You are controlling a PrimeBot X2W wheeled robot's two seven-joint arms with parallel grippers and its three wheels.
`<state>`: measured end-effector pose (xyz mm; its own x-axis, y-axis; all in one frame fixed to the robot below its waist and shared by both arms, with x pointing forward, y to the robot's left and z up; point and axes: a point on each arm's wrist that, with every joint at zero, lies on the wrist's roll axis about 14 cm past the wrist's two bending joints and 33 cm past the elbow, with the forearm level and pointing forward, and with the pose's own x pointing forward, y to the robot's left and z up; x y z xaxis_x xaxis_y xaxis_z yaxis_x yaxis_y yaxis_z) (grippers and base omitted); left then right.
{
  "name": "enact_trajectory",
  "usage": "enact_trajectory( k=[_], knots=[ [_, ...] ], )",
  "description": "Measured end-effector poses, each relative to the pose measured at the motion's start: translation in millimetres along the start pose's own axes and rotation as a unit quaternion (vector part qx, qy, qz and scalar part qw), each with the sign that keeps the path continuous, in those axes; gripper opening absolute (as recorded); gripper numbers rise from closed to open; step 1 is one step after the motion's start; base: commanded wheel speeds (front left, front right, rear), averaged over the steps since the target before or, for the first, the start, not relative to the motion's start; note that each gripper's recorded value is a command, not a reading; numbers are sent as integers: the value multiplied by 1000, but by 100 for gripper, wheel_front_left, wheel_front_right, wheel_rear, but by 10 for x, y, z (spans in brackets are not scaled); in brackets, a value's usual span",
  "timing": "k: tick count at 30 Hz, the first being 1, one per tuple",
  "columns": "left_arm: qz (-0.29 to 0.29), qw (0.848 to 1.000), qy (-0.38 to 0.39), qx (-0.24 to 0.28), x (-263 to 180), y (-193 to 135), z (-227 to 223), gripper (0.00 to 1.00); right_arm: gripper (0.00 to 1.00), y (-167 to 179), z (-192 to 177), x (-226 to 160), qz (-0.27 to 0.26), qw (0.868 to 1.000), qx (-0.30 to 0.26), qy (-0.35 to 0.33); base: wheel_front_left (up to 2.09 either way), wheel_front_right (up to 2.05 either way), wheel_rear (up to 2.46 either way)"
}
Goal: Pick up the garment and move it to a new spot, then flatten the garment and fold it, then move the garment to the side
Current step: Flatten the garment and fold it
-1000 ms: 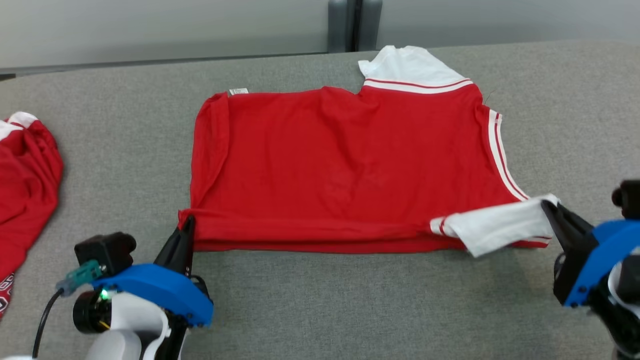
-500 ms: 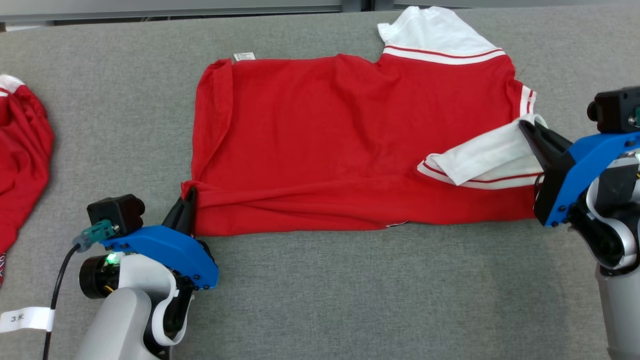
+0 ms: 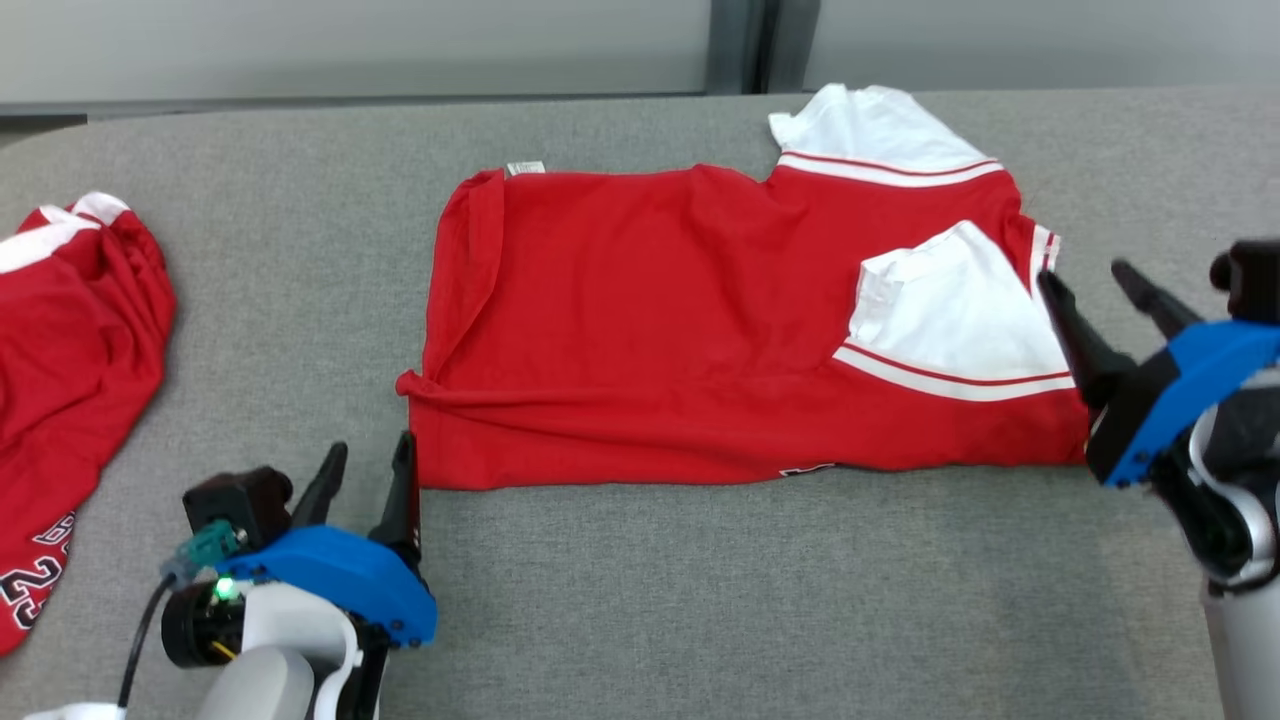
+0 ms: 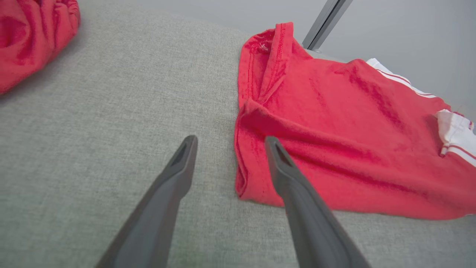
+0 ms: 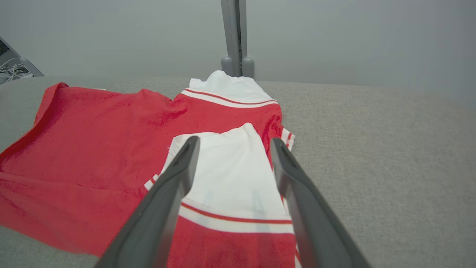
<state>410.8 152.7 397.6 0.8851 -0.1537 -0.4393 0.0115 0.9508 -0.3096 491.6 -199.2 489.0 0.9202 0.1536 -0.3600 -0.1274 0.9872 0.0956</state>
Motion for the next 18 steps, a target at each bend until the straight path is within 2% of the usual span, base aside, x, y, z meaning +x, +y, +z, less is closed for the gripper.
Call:
enact_trajectory(
  k=[7, 13, 14, 15, 18],
  knots=[
    [-10, 1000, 22, 17, -74, -101, -174, 100, 100, -199, -302, -297, -41, 998, 28, 27, 0, 0, 0],
    [2, 997, 62, 43, 69, -57, -357, 100, 100, -328, -604, -313, -75, 995, 41, 58, 0, 0, 0],
    [6, 996, 71, 46, 95, -36, -395, 89, 100, -337, -661, -305, -78, 994, 44, 65, 0, 0, 0],
    [8, 996, 74, 46, 123, -33, -413, 0, 100, -348, -712, -295, -82, 993, 46, 71, 0, 0, 0],
    [12, 995, 84, 46, 200, -23, -450, 0, 100, -371, -825, -244, -92, 990, 55, 89, 0, 0, 0]
  ],
)
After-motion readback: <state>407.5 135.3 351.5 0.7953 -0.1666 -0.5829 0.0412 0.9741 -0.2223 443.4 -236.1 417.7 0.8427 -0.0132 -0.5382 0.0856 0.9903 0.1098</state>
